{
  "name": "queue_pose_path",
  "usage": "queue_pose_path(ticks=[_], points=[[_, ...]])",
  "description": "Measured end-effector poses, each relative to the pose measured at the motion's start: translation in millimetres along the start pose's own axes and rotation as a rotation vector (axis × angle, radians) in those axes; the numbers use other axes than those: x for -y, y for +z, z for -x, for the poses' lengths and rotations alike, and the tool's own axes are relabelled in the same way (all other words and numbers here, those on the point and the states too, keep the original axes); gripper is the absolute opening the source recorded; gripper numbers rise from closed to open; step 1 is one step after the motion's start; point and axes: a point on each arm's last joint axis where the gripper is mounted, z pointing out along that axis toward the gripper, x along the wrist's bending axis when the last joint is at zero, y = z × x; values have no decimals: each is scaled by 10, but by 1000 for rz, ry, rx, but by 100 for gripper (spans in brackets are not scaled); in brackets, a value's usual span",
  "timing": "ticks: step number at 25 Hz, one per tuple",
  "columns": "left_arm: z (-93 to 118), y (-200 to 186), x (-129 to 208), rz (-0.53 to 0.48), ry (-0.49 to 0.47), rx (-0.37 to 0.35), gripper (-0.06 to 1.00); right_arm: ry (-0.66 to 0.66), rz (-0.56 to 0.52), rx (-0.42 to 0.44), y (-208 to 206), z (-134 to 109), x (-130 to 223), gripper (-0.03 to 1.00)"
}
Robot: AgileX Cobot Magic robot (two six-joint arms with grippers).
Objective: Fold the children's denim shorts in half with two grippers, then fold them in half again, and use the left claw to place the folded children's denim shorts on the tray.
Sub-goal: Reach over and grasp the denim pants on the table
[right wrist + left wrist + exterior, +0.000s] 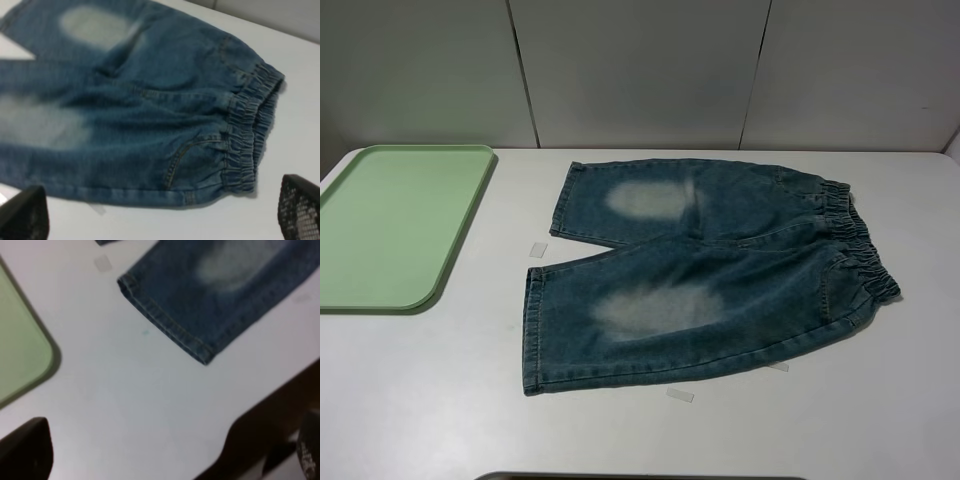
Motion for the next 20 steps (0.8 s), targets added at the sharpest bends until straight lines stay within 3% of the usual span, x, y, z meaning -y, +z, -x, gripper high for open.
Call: queue_pose_path(ticks=[5,8,14,20], points=[[-31,161,-353,-149,33,68,97,-240,-40,-36,91,-8,-26,69],[-23,316,-508,-212,101,123,97,-369,-75,-39,152,1,-35,69],[22,732,-616,-365,203,210,97,-552,-188,-36,381,20,-88,69],[14,1035,-678,-400,237,217,97,-715,-344,-76,756,-30,-138,69]])
